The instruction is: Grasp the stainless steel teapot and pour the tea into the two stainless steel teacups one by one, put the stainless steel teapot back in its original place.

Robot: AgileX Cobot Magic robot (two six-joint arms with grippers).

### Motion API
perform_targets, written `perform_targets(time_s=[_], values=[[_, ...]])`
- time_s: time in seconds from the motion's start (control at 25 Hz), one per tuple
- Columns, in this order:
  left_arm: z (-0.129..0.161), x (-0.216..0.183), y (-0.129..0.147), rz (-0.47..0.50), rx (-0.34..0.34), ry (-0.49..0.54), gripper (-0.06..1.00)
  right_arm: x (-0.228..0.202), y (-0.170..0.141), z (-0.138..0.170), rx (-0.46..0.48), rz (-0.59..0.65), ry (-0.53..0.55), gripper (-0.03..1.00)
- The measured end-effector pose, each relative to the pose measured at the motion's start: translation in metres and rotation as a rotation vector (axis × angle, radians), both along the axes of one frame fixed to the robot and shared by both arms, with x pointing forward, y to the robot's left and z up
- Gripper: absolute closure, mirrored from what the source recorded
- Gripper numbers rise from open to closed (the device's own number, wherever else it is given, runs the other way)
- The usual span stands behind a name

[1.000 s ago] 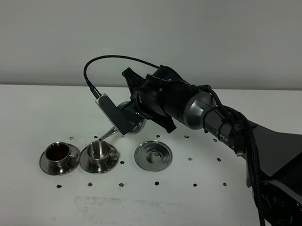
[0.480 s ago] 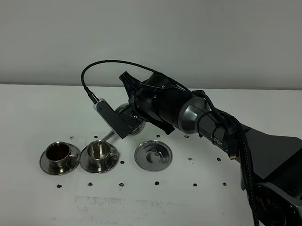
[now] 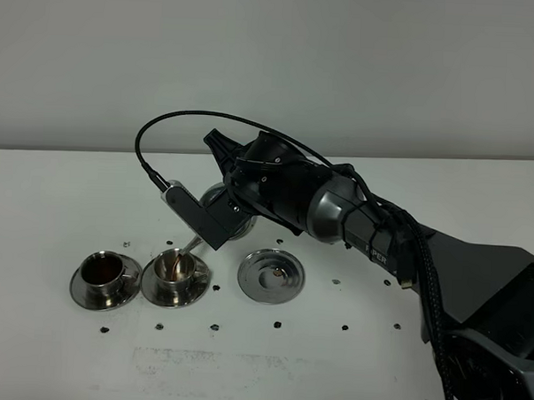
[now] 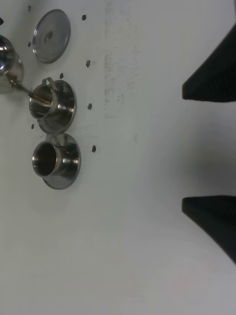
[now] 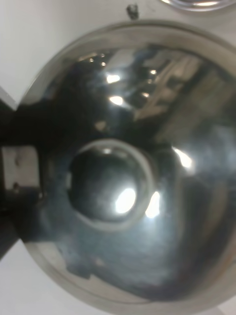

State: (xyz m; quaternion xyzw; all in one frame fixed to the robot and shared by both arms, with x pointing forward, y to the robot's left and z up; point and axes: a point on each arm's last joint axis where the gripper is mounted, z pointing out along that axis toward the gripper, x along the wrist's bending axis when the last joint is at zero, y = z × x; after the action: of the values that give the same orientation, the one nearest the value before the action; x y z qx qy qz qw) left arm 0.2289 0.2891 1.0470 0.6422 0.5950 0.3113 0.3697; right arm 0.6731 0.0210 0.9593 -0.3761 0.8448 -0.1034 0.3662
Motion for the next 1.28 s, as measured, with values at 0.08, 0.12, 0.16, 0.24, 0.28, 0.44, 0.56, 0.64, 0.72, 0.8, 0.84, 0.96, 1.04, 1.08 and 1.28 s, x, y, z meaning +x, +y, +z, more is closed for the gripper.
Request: perform_targets(time_s=[0.08,0.12,0.16,0.24,0.28,0.44,0.56,0.64,0.72,0.8,0.84,0.96,1.04,1.08,1.28], values=[[0.000,0.000,0.000,0.000,0.000,0.000,0.45,-0.001,0.001,0.000,-0.011,0.004,-0.005,0.76],[0.000,0.000,0.000,0.000,0.000,0.000,0.45,0.000,0.000,0.000,-0.016,0.004,-0.008,0.76],[0.000,0.000,0.000,0.000,0.000,0.000,0.45,0.000,0.000,0.001,-0.019,0.004,-0.012,0.76],[0.000,0.000,0.000,0.000,0.000,0.000,0.45,0.000,0.000,0.001,-0.024,-0.002,-0.023,0.76],[0.000,0.000,0.000,0.000,0.000,0.000,0.45,0.000,0.000,0.001,-0.022,-0.007,-0.026,0.76],[0.000,0.000,0.000,0.000,0.000,0.000,0.45,-0.001,0.002,0.002,-0.024,-0.008,-0.036,0.76],[0.000,0.000,0.000,0.000,0.000,0.000,0.45,-0.003,0.004,0.002,-0.027,-0.003,-0.041,0.76],[0.000,0.000,0.000,0.000,0.000,0.000,0.45,-0.005,0.007,0.002,-0.027,0.004,-0.041,0.76],[0.000,0.000,0.000,0.000,0.000,0.000,0.45,-0.006,0.009,0.002,-0.028,0.009,-0.042,0.76],[0.000,0.000,0.000,0.000,0.000,0.000,0.45,-0.008,0.011,0.003,-0.032,0.016,-0.046,0.76],[0.000,0.000,0.000,0.000,0.000,0.000,0.45,-0.008,0.011,0.003,-0.038,0.019,-0.052,0.76],[0.000,0.000,0.000,0.000,0.000,0.000,0.45,-0.007,0.011,0.004,-0.060,0.025,-0.071,0.76],[0.000,0.000,0.000,0.000,0.000,0.000,0.45,-0.006,0.010,0.005,-0.072,0.026,-0.086,0.76],[0.000,0.000,0.000,0.000,0.000,0.000,0.45,-0.006,0.010,0.005,-0.075,0.025,-0.091,0.76],[0.000,0.000,0.000,0.000,0.000,0.000,0.45,-0.005,0.009,0.006,-0.081,0.019,-0.107,0.76]])
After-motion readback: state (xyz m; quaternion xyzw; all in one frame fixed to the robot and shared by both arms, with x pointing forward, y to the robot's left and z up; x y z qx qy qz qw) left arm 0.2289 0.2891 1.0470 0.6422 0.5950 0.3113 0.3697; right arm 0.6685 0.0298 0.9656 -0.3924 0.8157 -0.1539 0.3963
